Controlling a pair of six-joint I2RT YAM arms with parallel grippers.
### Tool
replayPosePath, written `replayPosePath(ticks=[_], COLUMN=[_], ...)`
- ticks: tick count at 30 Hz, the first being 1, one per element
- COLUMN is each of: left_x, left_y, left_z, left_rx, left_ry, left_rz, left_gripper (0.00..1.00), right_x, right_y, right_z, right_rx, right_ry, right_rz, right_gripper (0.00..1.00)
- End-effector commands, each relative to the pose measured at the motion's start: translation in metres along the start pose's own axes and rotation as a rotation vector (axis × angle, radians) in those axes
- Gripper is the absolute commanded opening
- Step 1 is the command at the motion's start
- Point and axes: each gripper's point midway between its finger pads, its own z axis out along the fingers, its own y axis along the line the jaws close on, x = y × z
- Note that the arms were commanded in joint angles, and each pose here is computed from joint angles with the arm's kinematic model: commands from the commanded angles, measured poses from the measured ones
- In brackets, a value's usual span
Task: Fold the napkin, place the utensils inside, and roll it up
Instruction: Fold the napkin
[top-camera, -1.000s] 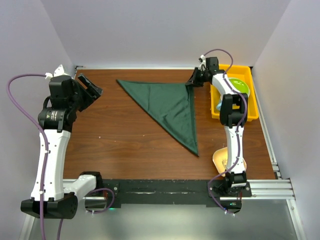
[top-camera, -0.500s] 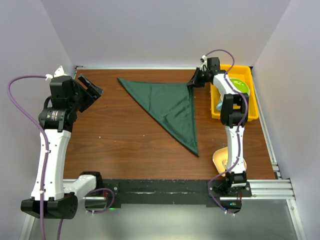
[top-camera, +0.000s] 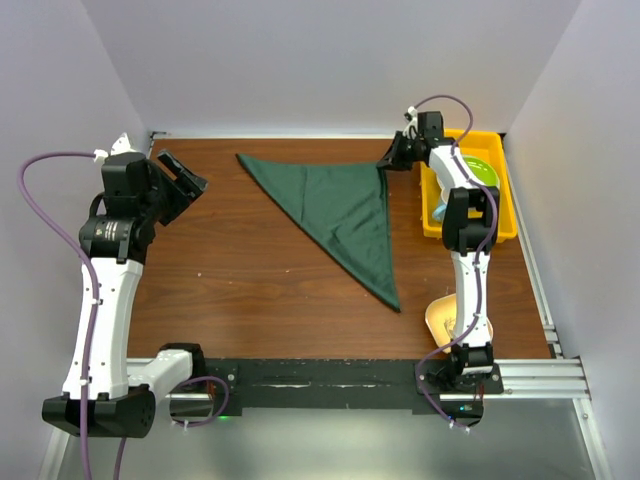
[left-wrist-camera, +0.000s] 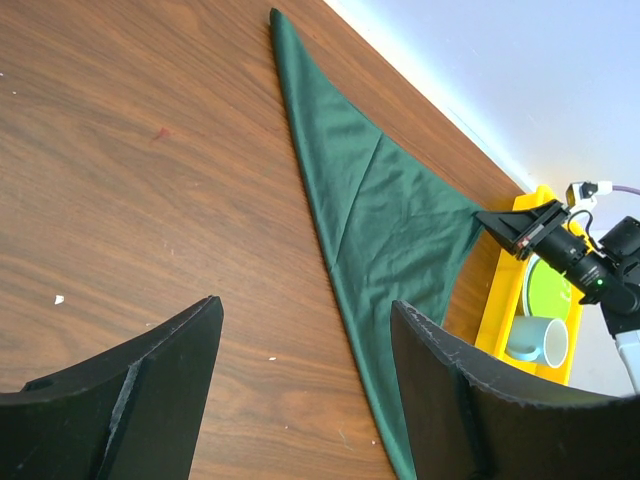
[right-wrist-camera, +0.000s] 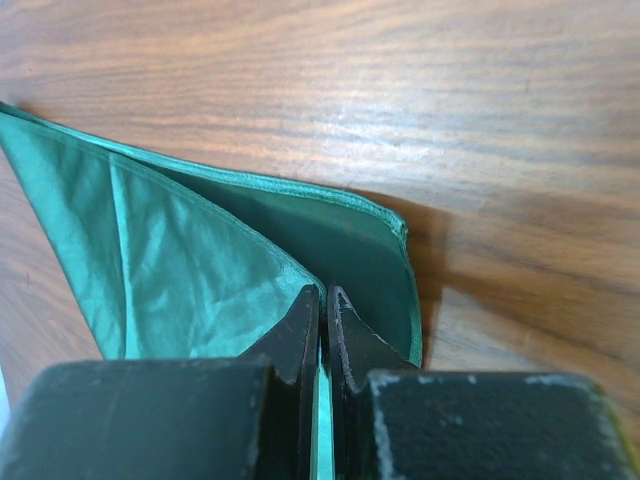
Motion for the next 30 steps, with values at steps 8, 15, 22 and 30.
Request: replayPosePath(ticks=[8,15,22,30], left_x=[-0.007,-0.003,0.004,0.011], left_y=[-0.008,-0.008,-0.011,-0.034], left_z=[0.003,0.008,0.035,0.107], left_rx=[0.036,0.034,0.092,0.227], left_ry=[-0.018,-0.002,0.002,0.018], left_rz=[-0.013,-0.014,0.000,-0.030], left_gripper=[0.73,0.73,0.70,0.48], right_x=[-0.034,-0.029,-0.042,-0.001], right_y=[0.006,0.002,0.004,0.044], right_z=[-0.012,-0.008,-0.050,-0.131], right_rx=[-0.005,0.001,0.150,0.246], right_ry=[-0.084,-0.066,-0.064,0.006], right_rz=[-0.044,-0.034,-0.017,-0.024], right_gripper=[0.00,0.24,0.66,0.74])
